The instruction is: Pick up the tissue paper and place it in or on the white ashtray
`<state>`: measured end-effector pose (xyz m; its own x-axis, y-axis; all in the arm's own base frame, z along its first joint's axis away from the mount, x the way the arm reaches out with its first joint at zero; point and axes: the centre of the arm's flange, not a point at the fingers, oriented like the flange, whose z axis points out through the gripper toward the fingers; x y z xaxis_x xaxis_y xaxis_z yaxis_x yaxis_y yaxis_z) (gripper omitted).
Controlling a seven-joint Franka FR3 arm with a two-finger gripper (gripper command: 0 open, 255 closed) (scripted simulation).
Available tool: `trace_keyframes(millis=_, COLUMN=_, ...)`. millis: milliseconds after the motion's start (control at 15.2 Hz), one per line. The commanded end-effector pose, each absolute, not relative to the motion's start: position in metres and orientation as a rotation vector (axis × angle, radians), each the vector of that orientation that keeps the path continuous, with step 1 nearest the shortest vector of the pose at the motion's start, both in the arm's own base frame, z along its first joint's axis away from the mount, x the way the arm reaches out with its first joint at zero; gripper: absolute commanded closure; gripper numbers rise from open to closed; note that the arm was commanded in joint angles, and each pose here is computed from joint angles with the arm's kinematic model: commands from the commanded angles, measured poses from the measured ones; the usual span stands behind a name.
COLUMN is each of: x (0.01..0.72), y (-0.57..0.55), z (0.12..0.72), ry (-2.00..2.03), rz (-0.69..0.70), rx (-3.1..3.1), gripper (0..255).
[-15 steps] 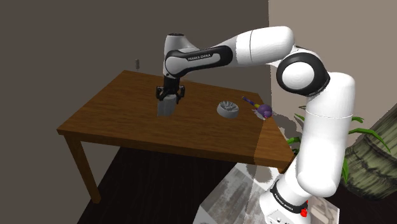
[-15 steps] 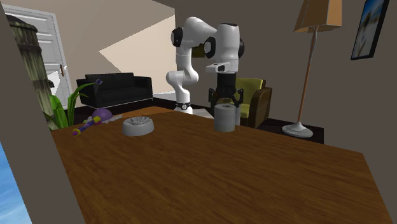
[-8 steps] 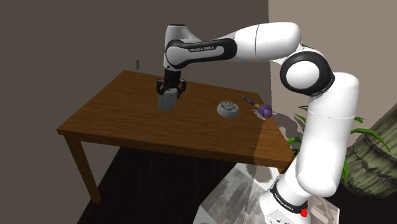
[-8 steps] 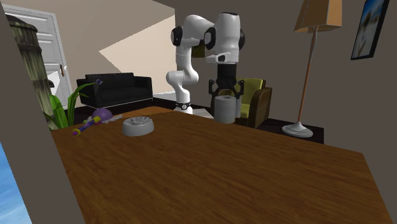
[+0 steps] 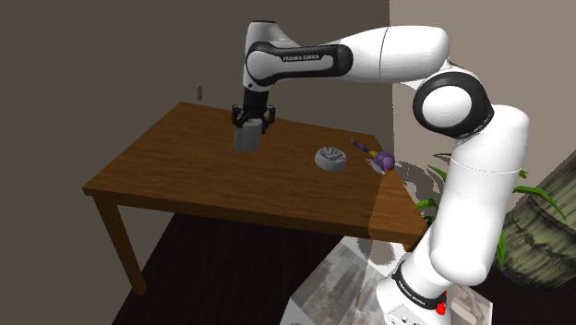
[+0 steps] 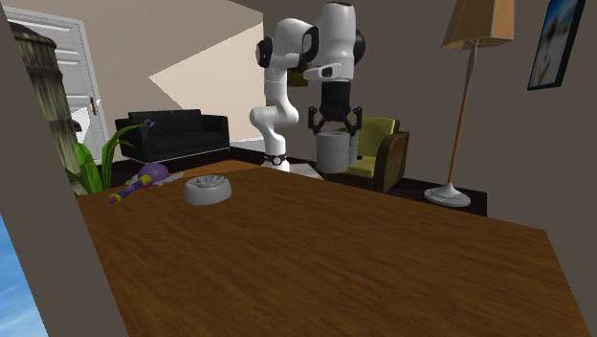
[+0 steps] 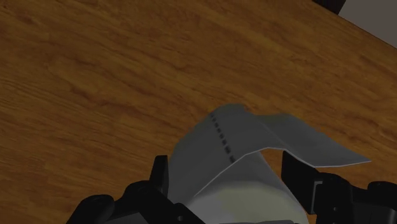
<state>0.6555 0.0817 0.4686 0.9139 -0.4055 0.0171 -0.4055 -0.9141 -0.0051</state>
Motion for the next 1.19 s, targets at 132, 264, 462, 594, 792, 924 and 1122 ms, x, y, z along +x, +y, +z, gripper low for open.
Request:
trace_keyframes(millis=132, x=0.633, y=0.037, z=0.472, ry=0.651, rz=-0.029, rx=-3.072, gripper=255)
trace_keyframes(millis=264, x=0.622, y=0.013, z=0.473, ry=0.651, rz=-0.029, rx=-3.072, gripper=255)
trace_keyframes(millis=462, x=0.605, y=-0.022, z=0.475, ry=0.651, rz=-0.029, rx=-3.072, gripper=255)
trace_keyframes(millis=594, x=0.593, y=-0.046, z=0.476, ry=0.651, rz=-0.029, rx=-3.072, gripper=255)
trace_keyframes(millis=792, x=0.576, y=-0.082, z=0.478, ry=0.651, rz=-0.029, rx=-3.072, gripper=255)
trace_keyframes(millis=924, x=0.565, y=-0.106, z=0.479, ry=0.651, rz=-0.029, rx=-3.072, gripper=255)
trace_keyframes(millis=1122, x=0.548, y=-0.141, z=0.481, ry=0.651, rz=-0.029, rx=-3.072, gripper=255)
